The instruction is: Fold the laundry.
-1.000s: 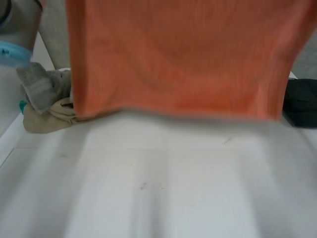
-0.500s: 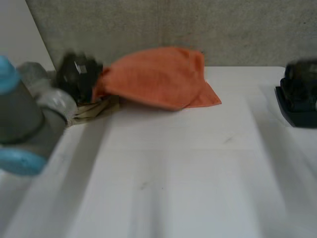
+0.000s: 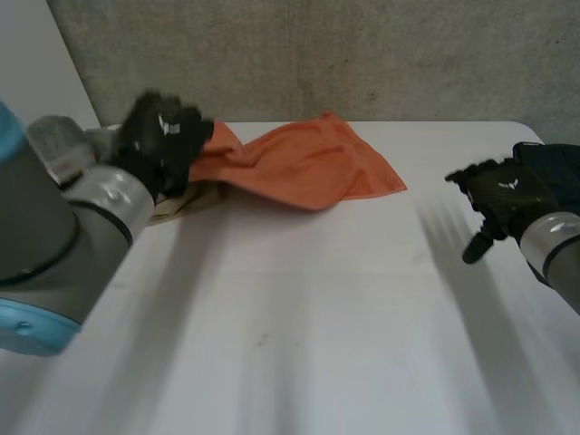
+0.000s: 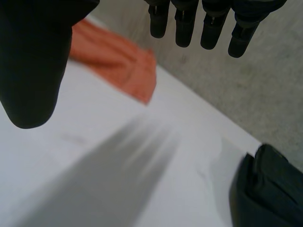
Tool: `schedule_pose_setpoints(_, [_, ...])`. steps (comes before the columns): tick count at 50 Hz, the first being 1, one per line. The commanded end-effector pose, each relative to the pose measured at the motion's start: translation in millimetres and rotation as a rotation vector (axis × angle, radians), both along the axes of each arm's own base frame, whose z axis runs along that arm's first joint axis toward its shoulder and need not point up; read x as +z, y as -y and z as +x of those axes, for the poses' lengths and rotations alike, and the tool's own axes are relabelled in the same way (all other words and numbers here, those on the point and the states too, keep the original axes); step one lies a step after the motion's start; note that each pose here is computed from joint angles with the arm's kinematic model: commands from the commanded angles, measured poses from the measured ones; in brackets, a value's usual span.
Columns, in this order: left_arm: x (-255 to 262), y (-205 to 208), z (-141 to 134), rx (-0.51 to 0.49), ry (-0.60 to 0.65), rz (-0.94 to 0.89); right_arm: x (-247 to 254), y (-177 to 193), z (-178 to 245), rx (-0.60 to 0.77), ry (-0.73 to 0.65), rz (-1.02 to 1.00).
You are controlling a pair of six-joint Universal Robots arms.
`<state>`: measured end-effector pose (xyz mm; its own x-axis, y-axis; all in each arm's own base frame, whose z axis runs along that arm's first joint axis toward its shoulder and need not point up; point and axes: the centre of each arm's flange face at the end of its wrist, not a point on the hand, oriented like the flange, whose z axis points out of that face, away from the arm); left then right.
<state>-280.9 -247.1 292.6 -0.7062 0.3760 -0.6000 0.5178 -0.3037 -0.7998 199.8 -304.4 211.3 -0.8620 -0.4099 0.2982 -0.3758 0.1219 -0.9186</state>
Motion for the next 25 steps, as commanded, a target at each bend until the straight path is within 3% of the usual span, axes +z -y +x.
schedule_pose_setpoints(1, [80,-41,-8,-0.083,-0.097,-0.135,3,-2,29,-0.017,0.211,0.047])
schedule_pose_setpoints(13, [150,-98,-15,-0.201,-0.163,-0.22,-32,6,85,-0.048,0.402,0.21])
schedule_pose_setpoints(20, [175,-118,-11,-0.217,-0.208,-0.264,-73,14,110,-0.083,0.37,0.264])
schedule_pose_setpoints(25, [185,-119,-8,-0.198,-0.226,-0.29,-93,-5,116,-0.074,0.322,0.369])
